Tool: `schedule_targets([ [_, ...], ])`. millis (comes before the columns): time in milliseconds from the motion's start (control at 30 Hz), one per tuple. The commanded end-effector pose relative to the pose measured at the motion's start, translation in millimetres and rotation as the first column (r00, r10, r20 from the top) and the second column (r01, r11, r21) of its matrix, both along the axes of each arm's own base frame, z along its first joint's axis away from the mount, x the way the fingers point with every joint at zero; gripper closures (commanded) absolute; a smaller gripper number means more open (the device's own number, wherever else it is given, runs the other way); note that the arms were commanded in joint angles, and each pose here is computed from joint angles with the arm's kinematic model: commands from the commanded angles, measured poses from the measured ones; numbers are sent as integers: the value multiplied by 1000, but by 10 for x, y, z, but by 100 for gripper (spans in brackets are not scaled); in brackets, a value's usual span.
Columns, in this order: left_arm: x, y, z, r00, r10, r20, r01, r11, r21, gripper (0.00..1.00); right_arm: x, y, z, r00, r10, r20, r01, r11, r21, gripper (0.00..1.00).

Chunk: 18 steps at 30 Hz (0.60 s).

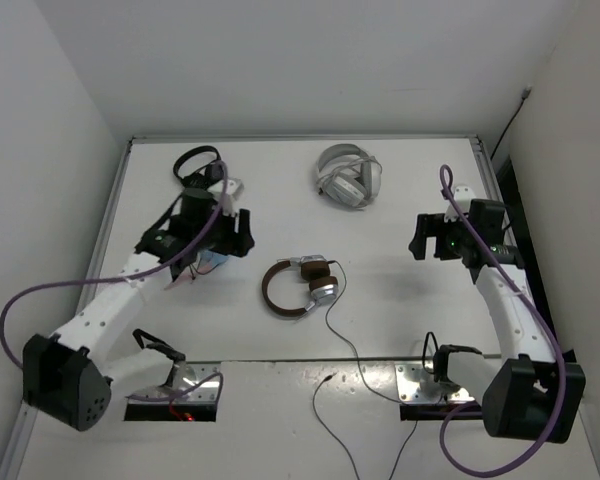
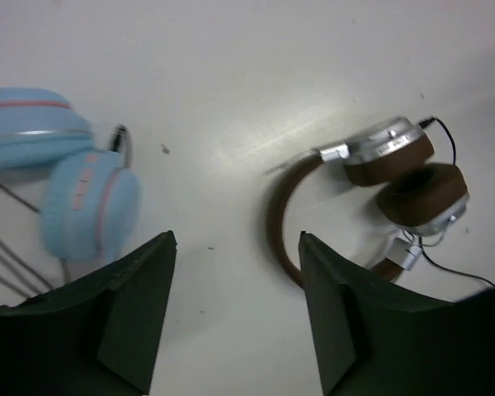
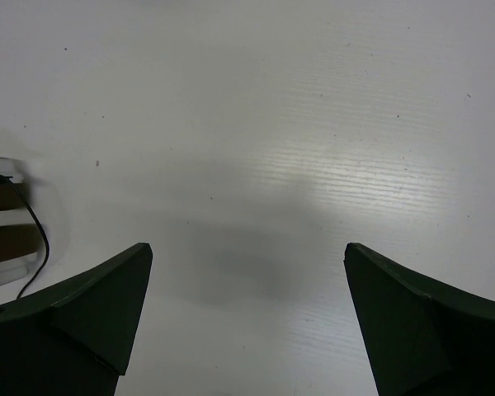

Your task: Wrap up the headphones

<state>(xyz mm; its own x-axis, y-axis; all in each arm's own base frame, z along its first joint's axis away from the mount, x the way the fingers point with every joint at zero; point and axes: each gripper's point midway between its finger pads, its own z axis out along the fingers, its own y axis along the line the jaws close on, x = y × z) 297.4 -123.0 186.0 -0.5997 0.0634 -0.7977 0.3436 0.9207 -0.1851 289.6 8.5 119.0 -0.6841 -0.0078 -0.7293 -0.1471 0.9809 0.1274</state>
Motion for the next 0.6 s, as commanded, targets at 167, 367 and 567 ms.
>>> schedule_targets([
  [167,-180,-525,-943,955,87,-283,-64,994,87,36,48,-128,79,997,-76,16,75,997,13,0],
  [367,-215,-610,-1273,911,144,-386,-93,984,149,35,66,-196,39,995,-97,6,97,995,14,0],
  [567,-439,-860,-1418,873,104,-476,-45,990,134,33,64,-209,-40,995,-100,-15,101,995,24,0],
])
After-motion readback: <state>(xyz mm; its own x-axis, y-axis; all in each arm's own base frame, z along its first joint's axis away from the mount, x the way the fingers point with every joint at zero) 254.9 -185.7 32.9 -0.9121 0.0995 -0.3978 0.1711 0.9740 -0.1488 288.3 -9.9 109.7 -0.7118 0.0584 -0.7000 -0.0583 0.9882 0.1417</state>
